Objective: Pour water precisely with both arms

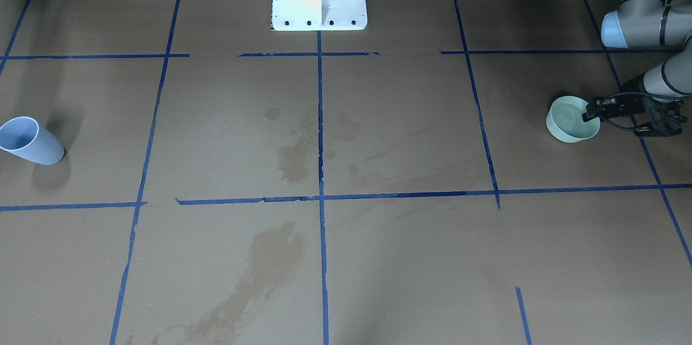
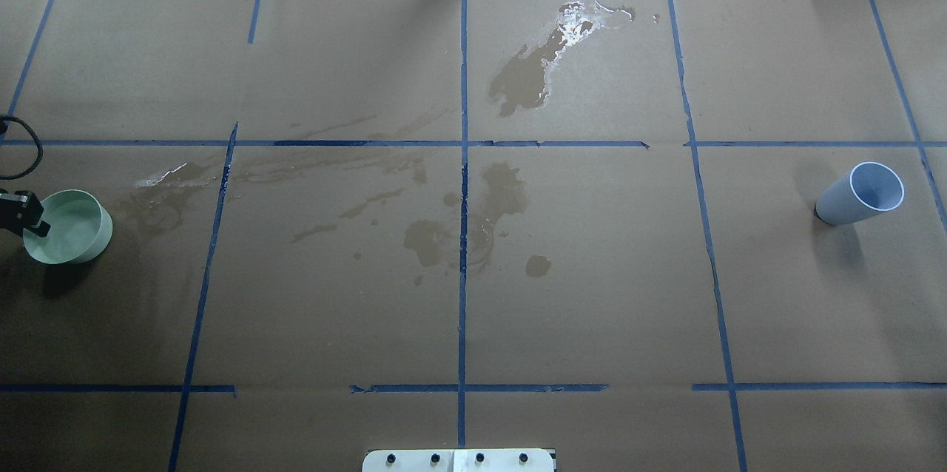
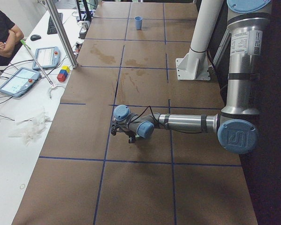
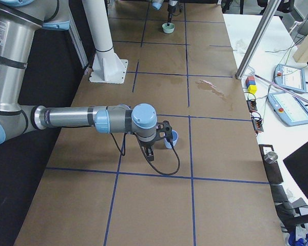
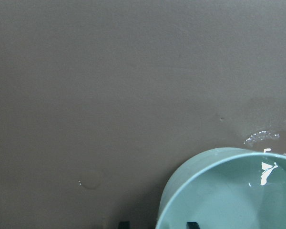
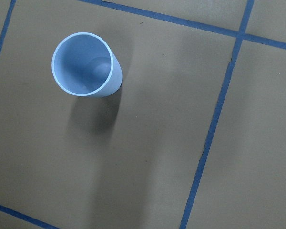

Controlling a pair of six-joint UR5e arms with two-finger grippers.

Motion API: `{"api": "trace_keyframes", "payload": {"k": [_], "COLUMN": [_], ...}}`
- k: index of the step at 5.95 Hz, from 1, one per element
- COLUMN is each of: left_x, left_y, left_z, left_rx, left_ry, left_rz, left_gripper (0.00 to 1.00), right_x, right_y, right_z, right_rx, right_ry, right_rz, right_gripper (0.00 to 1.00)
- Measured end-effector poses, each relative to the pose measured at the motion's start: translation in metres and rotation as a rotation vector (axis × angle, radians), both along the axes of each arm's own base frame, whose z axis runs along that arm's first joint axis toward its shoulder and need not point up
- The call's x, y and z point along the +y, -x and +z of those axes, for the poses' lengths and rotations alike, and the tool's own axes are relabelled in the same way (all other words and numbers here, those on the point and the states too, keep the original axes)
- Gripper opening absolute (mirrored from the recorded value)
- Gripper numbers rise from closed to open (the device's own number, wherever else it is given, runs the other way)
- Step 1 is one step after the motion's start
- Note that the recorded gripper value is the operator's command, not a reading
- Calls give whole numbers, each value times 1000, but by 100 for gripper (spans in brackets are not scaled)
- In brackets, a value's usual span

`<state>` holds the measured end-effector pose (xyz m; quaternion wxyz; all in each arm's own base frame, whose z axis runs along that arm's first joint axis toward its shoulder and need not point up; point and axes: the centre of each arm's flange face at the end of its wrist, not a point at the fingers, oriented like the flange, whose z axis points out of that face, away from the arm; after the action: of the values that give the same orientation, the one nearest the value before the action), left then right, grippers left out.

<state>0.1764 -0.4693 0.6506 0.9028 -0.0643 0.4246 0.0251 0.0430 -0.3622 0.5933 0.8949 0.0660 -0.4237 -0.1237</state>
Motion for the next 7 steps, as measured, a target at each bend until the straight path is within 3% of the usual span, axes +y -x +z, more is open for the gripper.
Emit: {"api": "trace_keyframes", "payload": {"k": [3,5,7], "left_x": [-13,-34,-50], "left_y": [-7,-19,-79], "left_z": [-25,-77,-150], "left_rx": [27,68,130], "left_ry": [-16,-52,-44], "left_rz": [-16,-48,-42], "left_gripper": [0,0,0], "right_x": [-1,-1,-1], "right_y": [0,1,2], "right_z": [-1,-1,-1], "right_rx": [-1,-1,-1], "right_ry": [-3,-1,-2], "right_rz": [1,1,-2], "right_gripper": [100,100,100]}}
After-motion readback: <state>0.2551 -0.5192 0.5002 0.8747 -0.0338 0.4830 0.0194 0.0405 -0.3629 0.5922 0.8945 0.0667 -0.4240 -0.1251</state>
